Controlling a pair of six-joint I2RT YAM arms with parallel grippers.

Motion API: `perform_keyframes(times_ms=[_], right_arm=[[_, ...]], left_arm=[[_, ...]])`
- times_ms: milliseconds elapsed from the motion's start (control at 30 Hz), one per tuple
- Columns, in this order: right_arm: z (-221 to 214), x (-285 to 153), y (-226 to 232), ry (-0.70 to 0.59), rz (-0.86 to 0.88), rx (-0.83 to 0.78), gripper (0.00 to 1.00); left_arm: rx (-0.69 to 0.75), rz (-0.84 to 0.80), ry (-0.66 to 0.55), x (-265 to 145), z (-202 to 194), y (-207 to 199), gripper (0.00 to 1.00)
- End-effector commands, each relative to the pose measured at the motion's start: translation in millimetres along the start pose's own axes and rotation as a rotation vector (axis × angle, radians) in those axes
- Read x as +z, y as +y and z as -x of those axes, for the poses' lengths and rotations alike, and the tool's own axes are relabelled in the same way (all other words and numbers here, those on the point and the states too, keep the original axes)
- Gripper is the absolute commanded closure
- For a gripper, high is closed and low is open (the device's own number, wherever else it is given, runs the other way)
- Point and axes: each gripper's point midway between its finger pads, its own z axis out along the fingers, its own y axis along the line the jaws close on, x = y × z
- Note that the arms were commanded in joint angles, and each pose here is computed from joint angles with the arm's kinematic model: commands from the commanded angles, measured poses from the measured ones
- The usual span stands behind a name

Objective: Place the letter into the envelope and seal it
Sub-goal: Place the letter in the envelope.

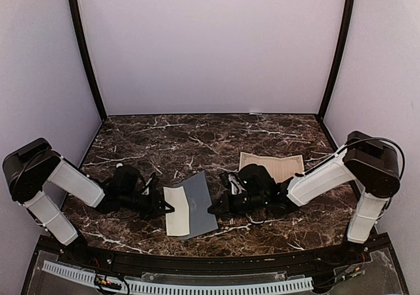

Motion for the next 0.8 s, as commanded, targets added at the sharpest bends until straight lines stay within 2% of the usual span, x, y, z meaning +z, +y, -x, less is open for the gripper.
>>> perform_keyframes(times_ms=[0,200,500,767], right_arm=[[9.6,-2.5,13.3,-0.047,0.023,-0.033,1.00],[11.0,-4.5,17.0,-0.057,0.043,-0.038,1.00],[20.1,1.2,29.6,-0.065,0.094,-0.068,0.81],[31.3,12.1,31.3,-0.057,0.104,-0.085,0.80]], left_arm=[[0.029,0.007,-0.010,-5.0,1.1,-3.1,1.00],[0.038,0.017,-0.001,-7.8,-2.0,-2.2,1.00],[0.045,0.008,0.046,-3.8,-9.7,0.9,1.00],[0.055,-0.016,0.071,-1.4,-12.5,-2.6,1.00]])
